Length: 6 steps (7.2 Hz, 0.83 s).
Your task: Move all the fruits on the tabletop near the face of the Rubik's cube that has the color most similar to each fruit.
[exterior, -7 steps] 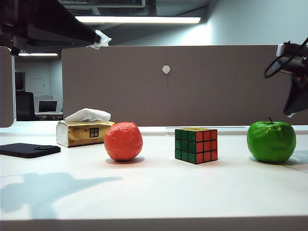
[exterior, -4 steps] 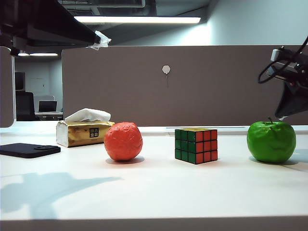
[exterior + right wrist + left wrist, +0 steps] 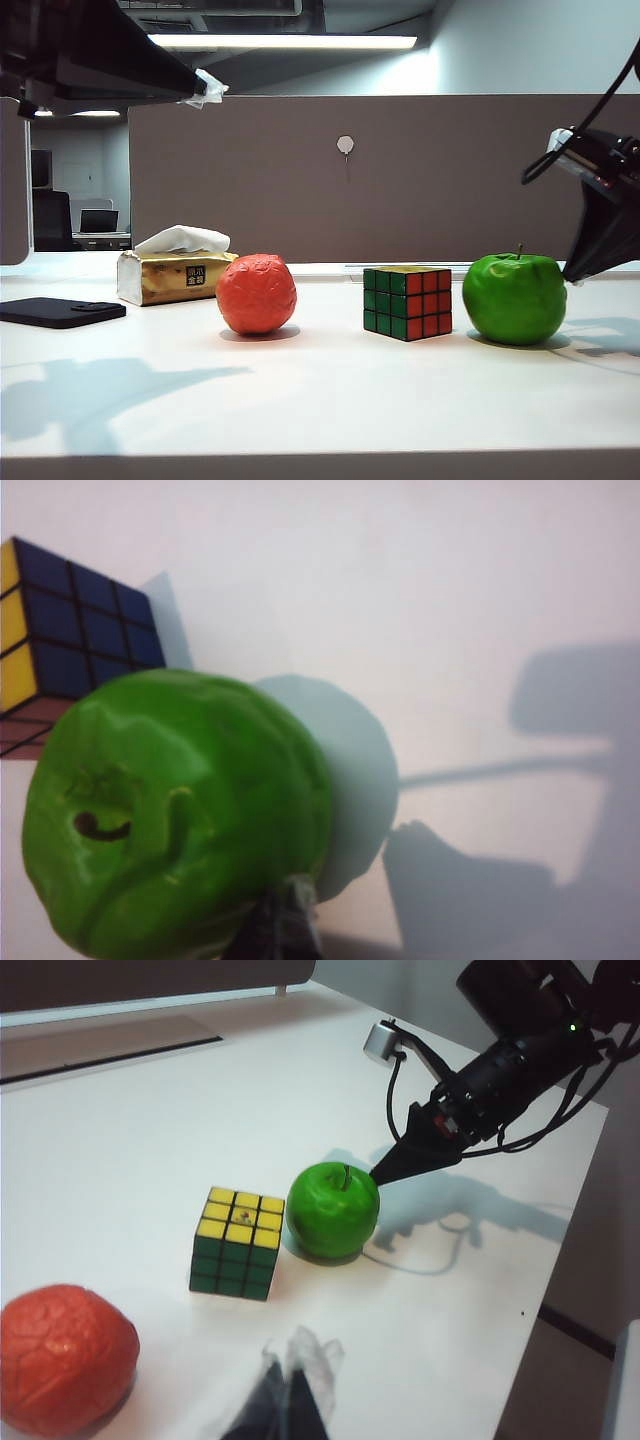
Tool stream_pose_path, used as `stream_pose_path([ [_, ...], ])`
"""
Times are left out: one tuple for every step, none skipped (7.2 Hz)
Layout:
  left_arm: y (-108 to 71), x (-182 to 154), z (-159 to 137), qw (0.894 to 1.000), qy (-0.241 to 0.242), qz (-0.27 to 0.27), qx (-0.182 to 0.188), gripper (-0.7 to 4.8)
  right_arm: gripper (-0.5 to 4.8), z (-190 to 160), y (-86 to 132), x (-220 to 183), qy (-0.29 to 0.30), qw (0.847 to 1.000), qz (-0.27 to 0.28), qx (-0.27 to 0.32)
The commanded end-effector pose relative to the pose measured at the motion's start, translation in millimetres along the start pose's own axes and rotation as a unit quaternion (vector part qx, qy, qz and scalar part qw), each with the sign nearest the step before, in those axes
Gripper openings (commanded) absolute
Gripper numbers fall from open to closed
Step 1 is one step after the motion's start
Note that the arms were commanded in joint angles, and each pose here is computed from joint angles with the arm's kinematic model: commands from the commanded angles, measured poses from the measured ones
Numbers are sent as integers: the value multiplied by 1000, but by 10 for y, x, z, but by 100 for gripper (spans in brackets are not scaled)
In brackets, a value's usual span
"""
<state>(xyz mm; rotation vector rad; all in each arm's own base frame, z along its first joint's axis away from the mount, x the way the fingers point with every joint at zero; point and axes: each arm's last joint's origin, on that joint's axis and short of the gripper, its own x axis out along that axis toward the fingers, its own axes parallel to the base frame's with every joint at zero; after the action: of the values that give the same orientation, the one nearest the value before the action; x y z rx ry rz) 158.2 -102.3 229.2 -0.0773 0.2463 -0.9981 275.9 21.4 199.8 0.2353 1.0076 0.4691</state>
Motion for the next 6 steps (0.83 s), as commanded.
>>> stream_pose_path([
  [1,-1,-21,1000,16,1,-9,-5,-1,220,36,3,-99,991,-54,-67],
  [2,-1,-21,1000,16,3,-8,-5,-1,253,9,77,-109,991,-38,-70],
  [8,-1,-21,1000,16,12,-7,-5,-1,341,-134,383,-85,994,-16,-61],
  [8,-1,-21,1000,16,12,-7,-5,-1,355,-134,387,-85,994,-12,-62],
  [10,-1,-21,1000,15,16,-7,-5,-1,369,-106,391,-75,994,42,-62],
  [10,-1,-21,1000,15,17,-7,-5,-1,313,-99,396,-48,996,61,-49],
])
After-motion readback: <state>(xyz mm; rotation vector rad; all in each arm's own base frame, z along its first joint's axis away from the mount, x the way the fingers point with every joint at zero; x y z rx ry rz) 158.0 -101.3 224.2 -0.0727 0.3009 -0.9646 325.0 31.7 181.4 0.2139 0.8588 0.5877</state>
